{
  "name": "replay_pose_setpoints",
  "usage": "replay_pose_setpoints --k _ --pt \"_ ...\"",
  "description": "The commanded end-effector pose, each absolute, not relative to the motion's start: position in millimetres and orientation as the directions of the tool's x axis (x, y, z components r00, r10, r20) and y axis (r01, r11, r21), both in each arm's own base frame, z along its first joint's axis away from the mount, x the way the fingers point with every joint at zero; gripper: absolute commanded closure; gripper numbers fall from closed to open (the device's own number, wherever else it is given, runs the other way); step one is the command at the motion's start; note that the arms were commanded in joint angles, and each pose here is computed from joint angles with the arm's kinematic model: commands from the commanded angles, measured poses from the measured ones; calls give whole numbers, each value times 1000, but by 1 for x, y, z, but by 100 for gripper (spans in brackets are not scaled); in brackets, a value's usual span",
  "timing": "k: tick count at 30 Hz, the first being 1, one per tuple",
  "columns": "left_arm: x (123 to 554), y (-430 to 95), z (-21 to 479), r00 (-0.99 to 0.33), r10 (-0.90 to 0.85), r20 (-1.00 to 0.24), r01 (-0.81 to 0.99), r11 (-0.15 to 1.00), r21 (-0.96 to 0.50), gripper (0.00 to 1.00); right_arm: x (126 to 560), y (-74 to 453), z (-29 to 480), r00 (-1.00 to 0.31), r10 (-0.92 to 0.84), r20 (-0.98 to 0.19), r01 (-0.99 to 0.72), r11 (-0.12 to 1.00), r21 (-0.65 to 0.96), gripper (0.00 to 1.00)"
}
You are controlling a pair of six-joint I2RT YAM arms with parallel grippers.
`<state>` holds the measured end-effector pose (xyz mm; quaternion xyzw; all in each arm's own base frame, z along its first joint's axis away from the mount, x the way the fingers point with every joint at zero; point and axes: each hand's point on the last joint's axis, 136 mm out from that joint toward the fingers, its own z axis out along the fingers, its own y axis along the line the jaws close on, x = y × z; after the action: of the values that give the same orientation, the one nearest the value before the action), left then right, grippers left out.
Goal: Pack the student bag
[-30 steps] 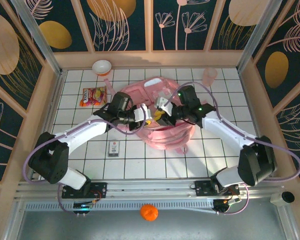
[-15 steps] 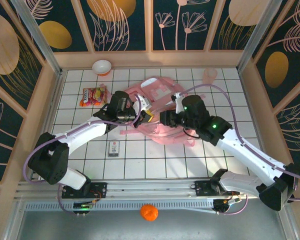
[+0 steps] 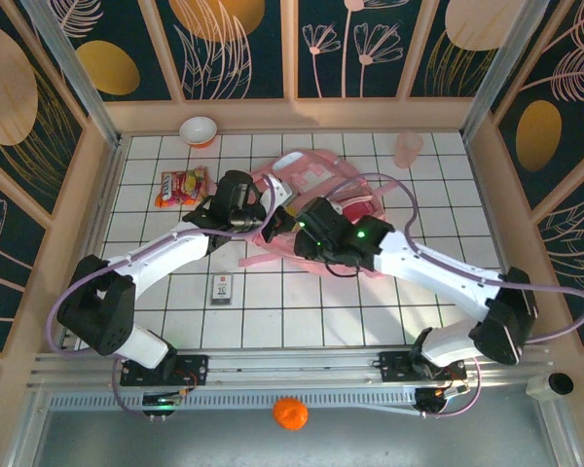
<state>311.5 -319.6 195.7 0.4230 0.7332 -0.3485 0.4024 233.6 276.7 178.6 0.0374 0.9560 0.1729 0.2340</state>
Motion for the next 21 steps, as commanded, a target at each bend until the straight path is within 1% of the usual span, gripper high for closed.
replay_pose_setpoints --k 1,4,8,14,17,20,21 --pt "315 -329 235 -279 259 -924 916 360 -176 100 245 253 177 -850 198 -488 98 970 222 58" --pt "314 -329 236 -276 257 -926 917 358 -174 100 255 245 178 -823 207 -529 131 975 178 61" --pt "314 -328 234 -274 267 -924 917 362 -167 100 259 238 186 -797 225 -561 160 974 163 72" --pt "312 -326 231 -272 281 -920 918 364 -159 100 260 225 191 -787 225 -575 176 974 141 73" --pt "312 -326 231 -269 282 -921 918 363 -158 100 263 229 191 -788 224 -574 154 974 168 80" --pt "312 -326 233 -263 278 -924 920 360 -154 100 266 233 188 -794 222 -566 135 972 192 84" --pt "312 -326 234 -260 276 -925 921 359 -152 100 267 235 188 -797 213 -565 118 973 200 88"
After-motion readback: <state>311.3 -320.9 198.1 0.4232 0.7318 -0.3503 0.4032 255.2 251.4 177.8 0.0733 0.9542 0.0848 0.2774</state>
